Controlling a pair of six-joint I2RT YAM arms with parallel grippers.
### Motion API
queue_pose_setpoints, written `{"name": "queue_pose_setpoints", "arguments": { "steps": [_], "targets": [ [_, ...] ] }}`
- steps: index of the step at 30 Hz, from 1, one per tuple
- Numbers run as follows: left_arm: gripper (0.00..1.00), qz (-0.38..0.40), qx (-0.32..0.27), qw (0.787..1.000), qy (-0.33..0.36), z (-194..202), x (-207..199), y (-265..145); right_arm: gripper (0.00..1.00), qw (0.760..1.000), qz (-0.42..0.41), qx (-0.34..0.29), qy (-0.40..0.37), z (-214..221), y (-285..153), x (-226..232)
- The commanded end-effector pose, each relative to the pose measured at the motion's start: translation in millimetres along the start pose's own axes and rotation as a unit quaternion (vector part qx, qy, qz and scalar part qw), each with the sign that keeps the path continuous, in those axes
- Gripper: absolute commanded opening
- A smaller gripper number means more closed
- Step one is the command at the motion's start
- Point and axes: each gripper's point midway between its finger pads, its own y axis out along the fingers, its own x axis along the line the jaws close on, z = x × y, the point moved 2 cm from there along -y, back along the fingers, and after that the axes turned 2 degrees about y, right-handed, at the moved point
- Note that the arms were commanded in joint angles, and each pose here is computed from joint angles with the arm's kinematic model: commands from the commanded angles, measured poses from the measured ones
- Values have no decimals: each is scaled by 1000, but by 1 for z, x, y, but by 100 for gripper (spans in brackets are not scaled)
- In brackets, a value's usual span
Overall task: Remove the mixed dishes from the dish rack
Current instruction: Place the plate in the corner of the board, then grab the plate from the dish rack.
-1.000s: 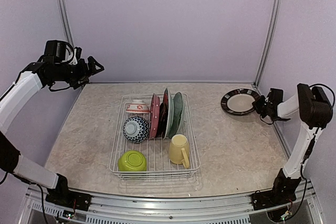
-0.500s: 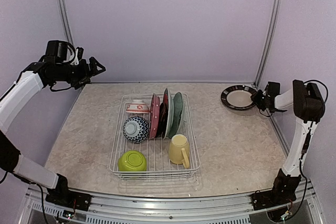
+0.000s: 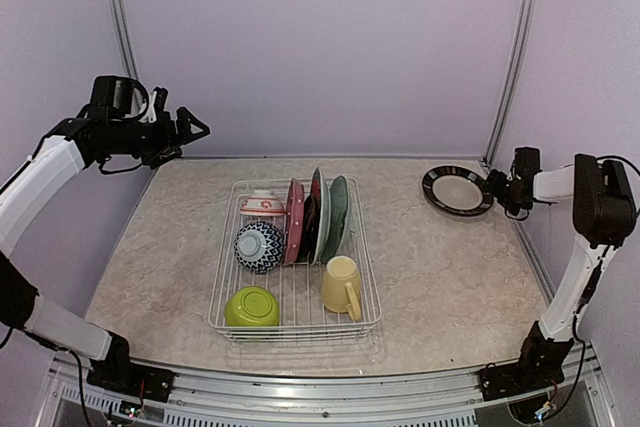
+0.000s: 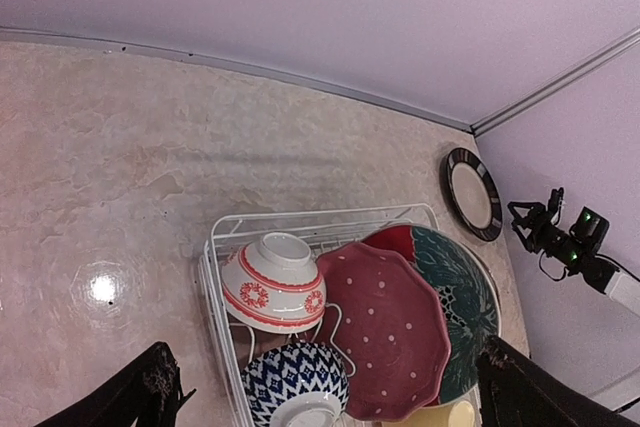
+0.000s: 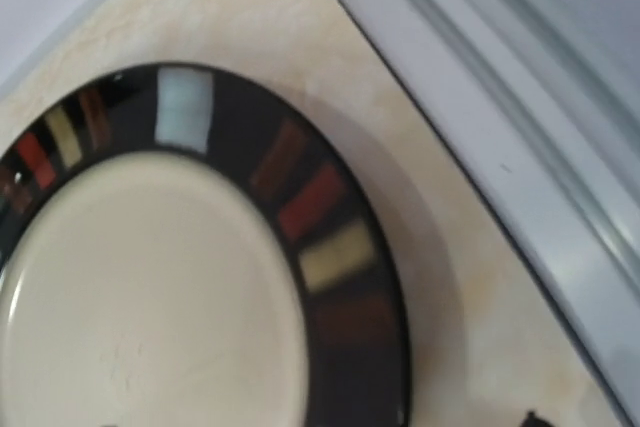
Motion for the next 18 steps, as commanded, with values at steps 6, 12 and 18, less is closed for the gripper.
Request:
{"name": "queue_pose_setpoints", "arguments": {
  "steps": [6,12,18],
  "targets": [
    [99,54,-21,993,-98,-17,-52,-24,86,990,-12,12,-139,59,-86,74],
    [99,122,-36,976,-179,-40,-89,-56,86,978,-85,21,-190,98,-132,141],
    [99,164,-52,967,-186,-52,-111,-83,86,970,-109,33,-215,124,-150,180]
  ]
}}
